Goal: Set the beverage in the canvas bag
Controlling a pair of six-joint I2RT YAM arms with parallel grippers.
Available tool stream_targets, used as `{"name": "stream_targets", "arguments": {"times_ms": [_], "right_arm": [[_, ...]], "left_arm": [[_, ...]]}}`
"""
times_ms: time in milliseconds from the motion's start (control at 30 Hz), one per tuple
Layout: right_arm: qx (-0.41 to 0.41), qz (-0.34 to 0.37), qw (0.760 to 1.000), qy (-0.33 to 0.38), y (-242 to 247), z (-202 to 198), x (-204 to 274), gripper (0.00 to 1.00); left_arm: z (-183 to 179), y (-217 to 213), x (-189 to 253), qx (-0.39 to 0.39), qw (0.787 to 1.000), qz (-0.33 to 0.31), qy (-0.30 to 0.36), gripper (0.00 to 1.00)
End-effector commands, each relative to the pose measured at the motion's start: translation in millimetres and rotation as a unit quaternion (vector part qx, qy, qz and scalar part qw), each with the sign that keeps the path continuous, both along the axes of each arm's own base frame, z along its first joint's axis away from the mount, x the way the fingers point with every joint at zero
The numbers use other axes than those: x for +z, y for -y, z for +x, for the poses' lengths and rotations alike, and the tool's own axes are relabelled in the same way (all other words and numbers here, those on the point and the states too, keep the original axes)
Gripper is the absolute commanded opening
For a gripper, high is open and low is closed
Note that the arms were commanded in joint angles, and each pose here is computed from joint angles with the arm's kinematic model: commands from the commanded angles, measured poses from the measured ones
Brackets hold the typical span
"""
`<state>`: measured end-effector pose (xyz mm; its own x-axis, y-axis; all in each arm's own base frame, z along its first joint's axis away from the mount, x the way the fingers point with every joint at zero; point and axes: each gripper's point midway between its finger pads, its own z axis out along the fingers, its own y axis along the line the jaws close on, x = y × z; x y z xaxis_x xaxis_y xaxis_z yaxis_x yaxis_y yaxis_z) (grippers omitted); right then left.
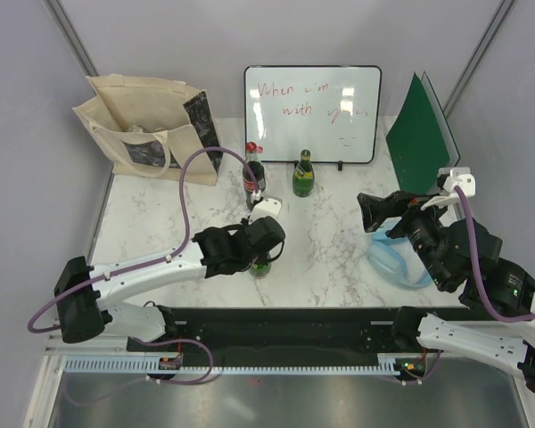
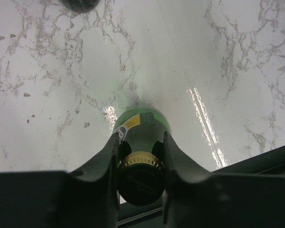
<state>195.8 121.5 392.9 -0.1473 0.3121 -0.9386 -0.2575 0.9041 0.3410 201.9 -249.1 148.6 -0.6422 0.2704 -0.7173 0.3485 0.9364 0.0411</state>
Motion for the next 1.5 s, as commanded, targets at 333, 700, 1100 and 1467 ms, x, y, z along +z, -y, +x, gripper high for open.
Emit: {"name": "stream_targets", "arguments": {"times_ms": [333,700,1100,1467], "right_arm": [[-0.005,0.018,1.0,0.009,2,1,6,0.98],[-0.003,0.027,1.0,0.012,4,-2,8,0.98],[-0.009,0.034,0.999,0.02,9,-3,17,0.98],[-0.008,0.015,1.0,0.018,6,0,11,0.98]], "left_arm": [[6,-28,56,0.066,0.997,0.009,0.029,0.02],[49,-88,149,0.134,0.986,-0.013,0.094,0.02],[155,-153,311,0.227,0.933,-0.02,0.278,0.02],[234,-206,396,0.291,0.871,0.022,0.395,0.02]]}}
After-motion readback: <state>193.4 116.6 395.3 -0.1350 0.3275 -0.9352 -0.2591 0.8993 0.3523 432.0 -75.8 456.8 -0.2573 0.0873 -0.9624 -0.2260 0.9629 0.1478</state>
